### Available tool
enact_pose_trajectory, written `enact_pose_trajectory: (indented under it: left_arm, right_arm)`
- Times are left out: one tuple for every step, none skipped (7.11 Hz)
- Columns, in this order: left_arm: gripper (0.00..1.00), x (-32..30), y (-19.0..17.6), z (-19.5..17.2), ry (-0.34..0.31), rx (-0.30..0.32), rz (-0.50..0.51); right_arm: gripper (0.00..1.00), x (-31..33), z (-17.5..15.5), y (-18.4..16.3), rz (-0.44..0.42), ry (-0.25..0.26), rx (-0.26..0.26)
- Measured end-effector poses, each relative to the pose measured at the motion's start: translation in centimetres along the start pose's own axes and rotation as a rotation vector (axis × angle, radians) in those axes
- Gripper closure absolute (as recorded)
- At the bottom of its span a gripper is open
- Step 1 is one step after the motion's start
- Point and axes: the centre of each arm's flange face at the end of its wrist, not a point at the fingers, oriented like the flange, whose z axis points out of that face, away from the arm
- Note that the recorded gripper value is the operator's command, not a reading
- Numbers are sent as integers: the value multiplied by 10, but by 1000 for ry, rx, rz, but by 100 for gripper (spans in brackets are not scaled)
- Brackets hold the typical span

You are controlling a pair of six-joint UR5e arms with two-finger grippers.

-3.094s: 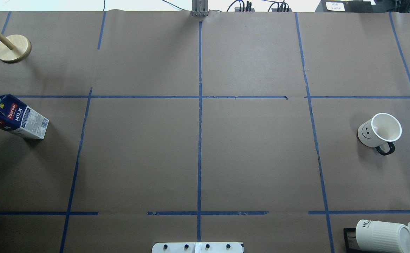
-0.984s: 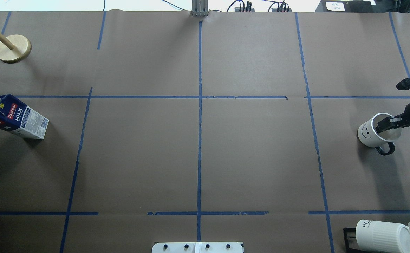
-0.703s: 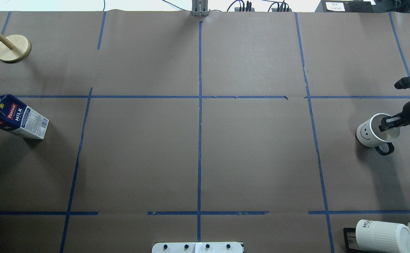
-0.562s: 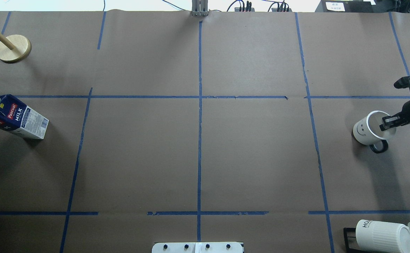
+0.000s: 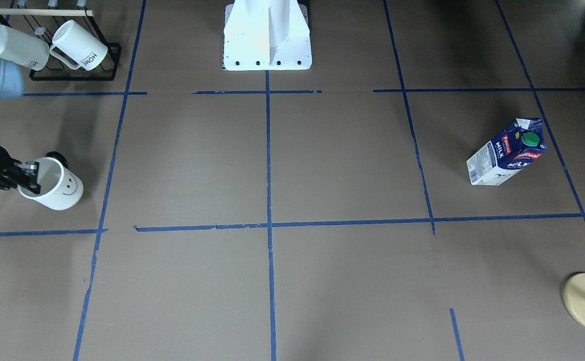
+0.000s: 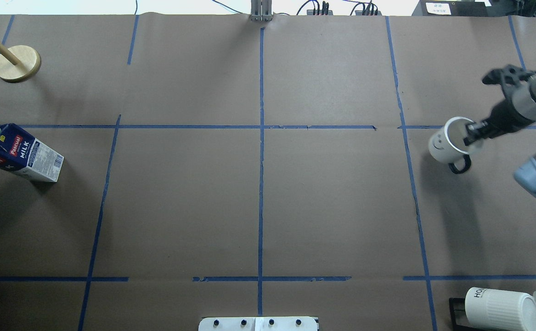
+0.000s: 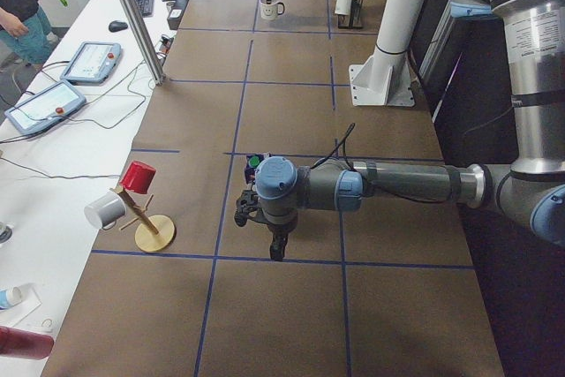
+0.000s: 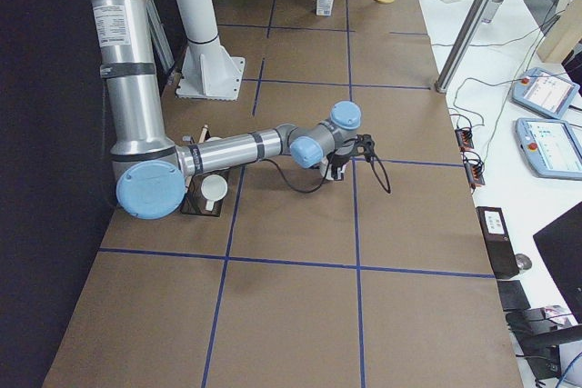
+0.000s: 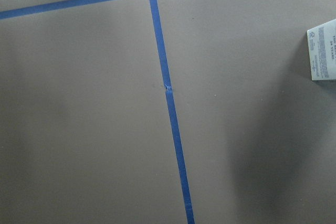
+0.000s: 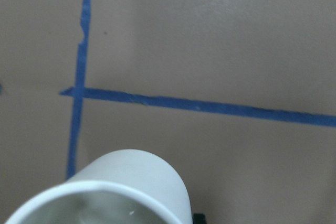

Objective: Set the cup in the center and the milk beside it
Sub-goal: 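Carry the white mug with the right gripper to the table center and lower it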

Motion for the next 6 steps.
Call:
enact_pose_trajectory:
  left_arm:
    - [0, 1, -1, -1, 0, 2, 2]
    - [0, 1, -1, -1, 0, 2, 4]
    - [0, 2, -1, -1, 0, 3, 6]
    - [0, 2, -2, -2, 0, 4, 7]
    - [0, 3, -2, -2, 0, 4, 7]
    - [0, 3, -2, -2, 0, 4, 7]
  right_arm:
    - [99, -61, -7, -26, 28, 5, -18]
    - [99, -124, -3, -38, 63, 12, -22]
    - [99, -191, 6, -49, 120, 21, -8]
    - [99, -251, 15, -56, 182, 26, 10]
    - [98, -300, 23, -60, 227, 30, 27]
    - [98, -335, 30, -61, 255, 33, 32]
